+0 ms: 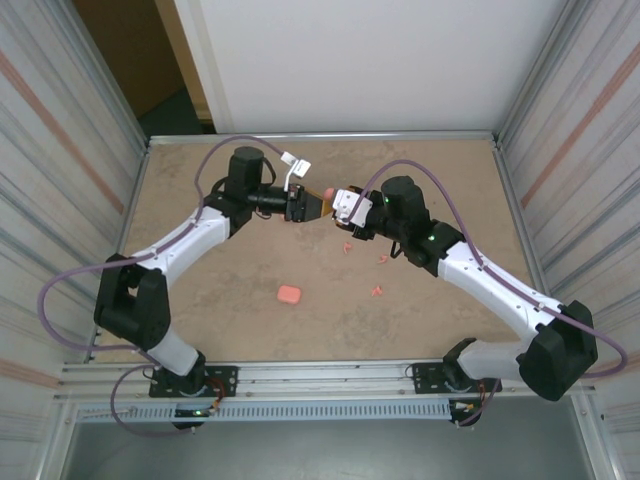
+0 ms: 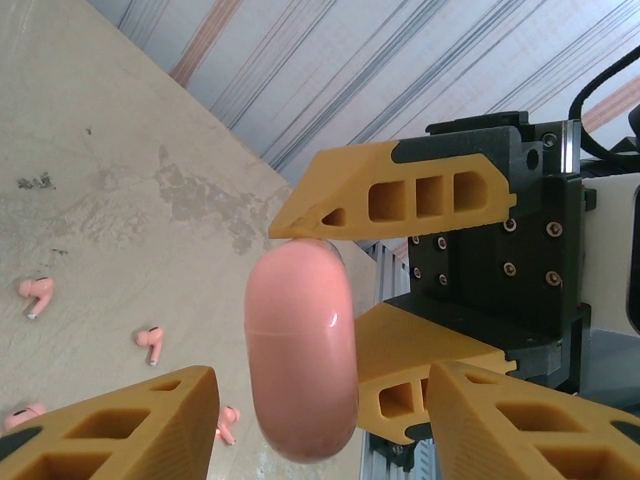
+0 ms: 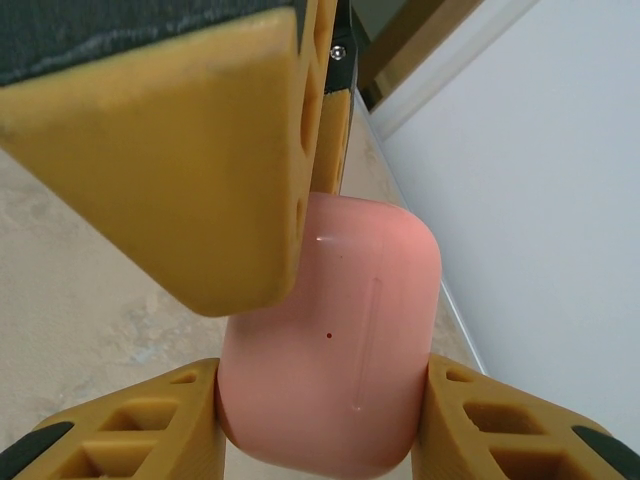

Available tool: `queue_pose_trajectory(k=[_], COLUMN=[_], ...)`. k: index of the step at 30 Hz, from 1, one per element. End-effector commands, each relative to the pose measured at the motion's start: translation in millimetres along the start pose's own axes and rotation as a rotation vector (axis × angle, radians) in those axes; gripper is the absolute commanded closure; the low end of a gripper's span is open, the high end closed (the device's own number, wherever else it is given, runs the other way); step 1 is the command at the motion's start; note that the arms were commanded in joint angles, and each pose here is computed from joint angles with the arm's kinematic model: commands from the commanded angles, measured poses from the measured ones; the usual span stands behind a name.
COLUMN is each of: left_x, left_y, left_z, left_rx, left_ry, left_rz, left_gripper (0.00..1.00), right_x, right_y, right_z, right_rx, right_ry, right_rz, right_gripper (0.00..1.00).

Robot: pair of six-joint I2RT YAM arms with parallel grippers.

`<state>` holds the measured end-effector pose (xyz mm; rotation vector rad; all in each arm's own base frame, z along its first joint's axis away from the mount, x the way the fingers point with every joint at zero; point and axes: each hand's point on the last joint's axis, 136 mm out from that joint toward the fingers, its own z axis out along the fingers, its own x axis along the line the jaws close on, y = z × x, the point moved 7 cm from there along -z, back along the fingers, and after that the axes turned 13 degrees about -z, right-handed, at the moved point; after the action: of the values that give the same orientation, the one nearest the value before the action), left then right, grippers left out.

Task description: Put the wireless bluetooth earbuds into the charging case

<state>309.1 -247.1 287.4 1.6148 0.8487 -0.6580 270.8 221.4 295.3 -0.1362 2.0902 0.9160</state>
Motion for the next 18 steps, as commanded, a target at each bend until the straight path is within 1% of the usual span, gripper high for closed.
queue_pose_trajectory(k=[1,9,18], left_x=[-10.0,-6.0,-4.7], left_y=[6.2,7.4,6.5], left_z=[2.6,4.6,5.7], left_rx=[0.012,0.006,0.01], left_ry=[-0.046,-0.043,-0.046], left_rz=[0.047,0.039,0.035], left_gripper=[0.45,0.54,0.68], right_x=[0.3,2.2,2.7], right_y=[2.8,3.1,2.6], right_z=[0.2,3.8,5.4], right_rx=[-0.01,-0.013,-0.011], right_ry=[-0.02,-0.01,-0.01], right_rz=[0.012,0.018,0.025], right_gripper=[0.57,0.57,0.57])
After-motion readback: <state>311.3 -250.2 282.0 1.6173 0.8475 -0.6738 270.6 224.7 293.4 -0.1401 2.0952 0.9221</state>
